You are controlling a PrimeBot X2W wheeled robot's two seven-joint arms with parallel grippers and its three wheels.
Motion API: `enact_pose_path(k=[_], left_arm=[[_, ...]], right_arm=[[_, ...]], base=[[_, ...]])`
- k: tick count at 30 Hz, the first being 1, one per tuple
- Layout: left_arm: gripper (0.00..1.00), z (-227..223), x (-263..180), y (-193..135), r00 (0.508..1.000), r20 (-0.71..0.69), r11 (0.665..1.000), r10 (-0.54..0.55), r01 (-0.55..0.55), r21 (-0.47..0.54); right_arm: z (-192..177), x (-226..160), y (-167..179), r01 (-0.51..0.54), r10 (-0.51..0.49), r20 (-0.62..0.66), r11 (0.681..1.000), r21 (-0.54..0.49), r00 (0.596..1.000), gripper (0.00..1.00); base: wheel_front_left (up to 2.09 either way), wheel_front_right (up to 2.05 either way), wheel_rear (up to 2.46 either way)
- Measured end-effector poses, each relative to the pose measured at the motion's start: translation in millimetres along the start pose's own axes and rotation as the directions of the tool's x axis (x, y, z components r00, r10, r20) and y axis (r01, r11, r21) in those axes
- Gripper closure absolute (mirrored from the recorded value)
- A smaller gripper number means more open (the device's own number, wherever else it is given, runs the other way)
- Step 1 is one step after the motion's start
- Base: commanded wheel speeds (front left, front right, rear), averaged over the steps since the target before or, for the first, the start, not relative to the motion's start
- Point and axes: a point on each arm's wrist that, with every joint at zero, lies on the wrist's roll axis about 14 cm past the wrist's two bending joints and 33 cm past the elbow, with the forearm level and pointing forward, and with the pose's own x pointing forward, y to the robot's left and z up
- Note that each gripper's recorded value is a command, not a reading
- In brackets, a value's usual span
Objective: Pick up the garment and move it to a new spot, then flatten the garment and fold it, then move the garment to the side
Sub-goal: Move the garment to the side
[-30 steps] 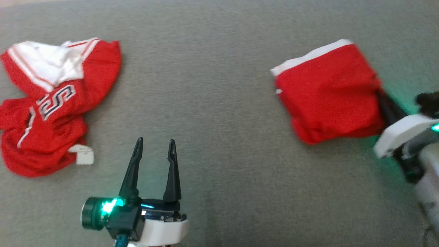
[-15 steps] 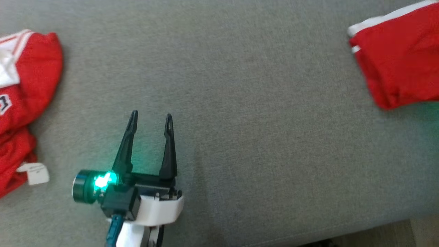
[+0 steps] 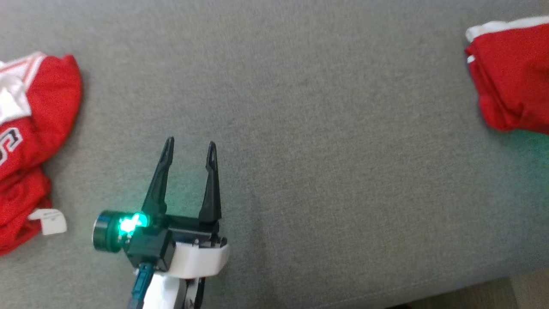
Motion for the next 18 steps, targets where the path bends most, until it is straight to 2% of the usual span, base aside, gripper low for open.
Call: enact_pose_path(k=[7,12,18], left_arm=[[0.00,12.1,-30.6,0.3,0.999,-0.006,0.999,0.031,-0.031,-0.020],[0.00,23.7,-55.2,6.1,0.997,0.008,0.996,0.082,-0.082,-0.020],[0.00,37.9,-91.3,16.3,0.988,0.042,0.989,0.149,-0.149,-0.001]], right_arm=[[-4.0,-36.6,84.5,-0.175,0.170,0.068,0.981,0.079,0.983,0.00],[-21.6,-79.0,149.0,-0.315,0.307,0.075,0.939,0.135,0.949,0.00],[-7.9,-123.2,206.1,-0.439,0.411,0.174,0.879,0.184,0.895,0.00]], base=[[0.00,0.00,0.00],[0.00,0.00,0.00],[0.00,0.00,0.00]])
